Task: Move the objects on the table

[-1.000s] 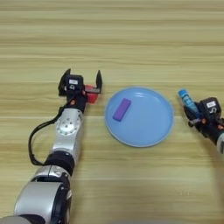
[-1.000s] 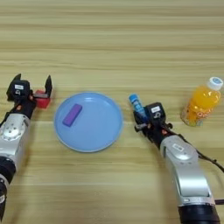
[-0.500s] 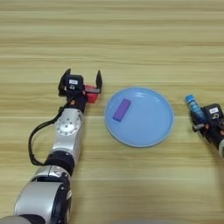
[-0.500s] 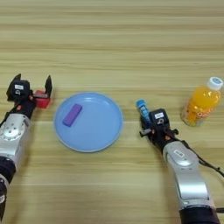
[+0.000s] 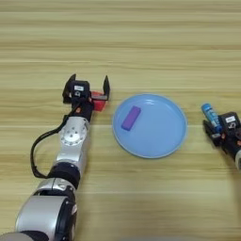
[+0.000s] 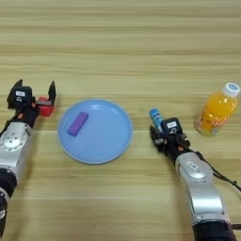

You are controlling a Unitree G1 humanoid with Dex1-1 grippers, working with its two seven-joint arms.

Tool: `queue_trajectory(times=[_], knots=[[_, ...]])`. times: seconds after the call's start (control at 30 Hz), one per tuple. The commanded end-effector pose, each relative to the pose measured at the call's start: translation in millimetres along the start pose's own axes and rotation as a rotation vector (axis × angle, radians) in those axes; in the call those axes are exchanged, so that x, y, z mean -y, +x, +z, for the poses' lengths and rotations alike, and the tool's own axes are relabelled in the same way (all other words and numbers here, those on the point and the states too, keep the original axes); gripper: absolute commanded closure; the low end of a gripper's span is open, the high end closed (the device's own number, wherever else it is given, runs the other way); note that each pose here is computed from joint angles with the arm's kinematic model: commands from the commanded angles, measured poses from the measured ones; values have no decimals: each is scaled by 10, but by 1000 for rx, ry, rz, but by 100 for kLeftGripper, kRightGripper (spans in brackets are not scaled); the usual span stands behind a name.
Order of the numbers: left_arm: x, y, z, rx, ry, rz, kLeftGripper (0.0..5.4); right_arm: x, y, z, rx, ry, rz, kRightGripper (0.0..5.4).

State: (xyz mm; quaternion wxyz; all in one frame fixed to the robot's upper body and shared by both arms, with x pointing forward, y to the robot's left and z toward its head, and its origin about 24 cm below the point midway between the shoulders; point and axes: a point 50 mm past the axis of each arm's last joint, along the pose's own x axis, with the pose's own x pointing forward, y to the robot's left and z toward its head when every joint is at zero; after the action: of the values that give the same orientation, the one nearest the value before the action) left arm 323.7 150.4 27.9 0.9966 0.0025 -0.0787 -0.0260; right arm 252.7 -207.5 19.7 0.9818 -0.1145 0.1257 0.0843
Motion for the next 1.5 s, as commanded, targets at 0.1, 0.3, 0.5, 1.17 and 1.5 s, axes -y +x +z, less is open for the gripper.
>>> queue_trajectory(times=[0.1,0.3,0.5,1.17,1.5], knots=[[2,-6,-18,-15,13,-6,0,19,-5,10,6,-1,-12,199],[11,-5,-19,-15,12,-6,0,28,0,11,9,-1,-14,129],[14,-4,-22,-17,12,-6,0,22,9,22,14,-1,-9,75],[25,-1,-26,-18,12,-14,0,75,37,157,86,28,-64,2],[42,-2,-12,-9,9,-41,0,69,135,377,192,5,-100,2]])
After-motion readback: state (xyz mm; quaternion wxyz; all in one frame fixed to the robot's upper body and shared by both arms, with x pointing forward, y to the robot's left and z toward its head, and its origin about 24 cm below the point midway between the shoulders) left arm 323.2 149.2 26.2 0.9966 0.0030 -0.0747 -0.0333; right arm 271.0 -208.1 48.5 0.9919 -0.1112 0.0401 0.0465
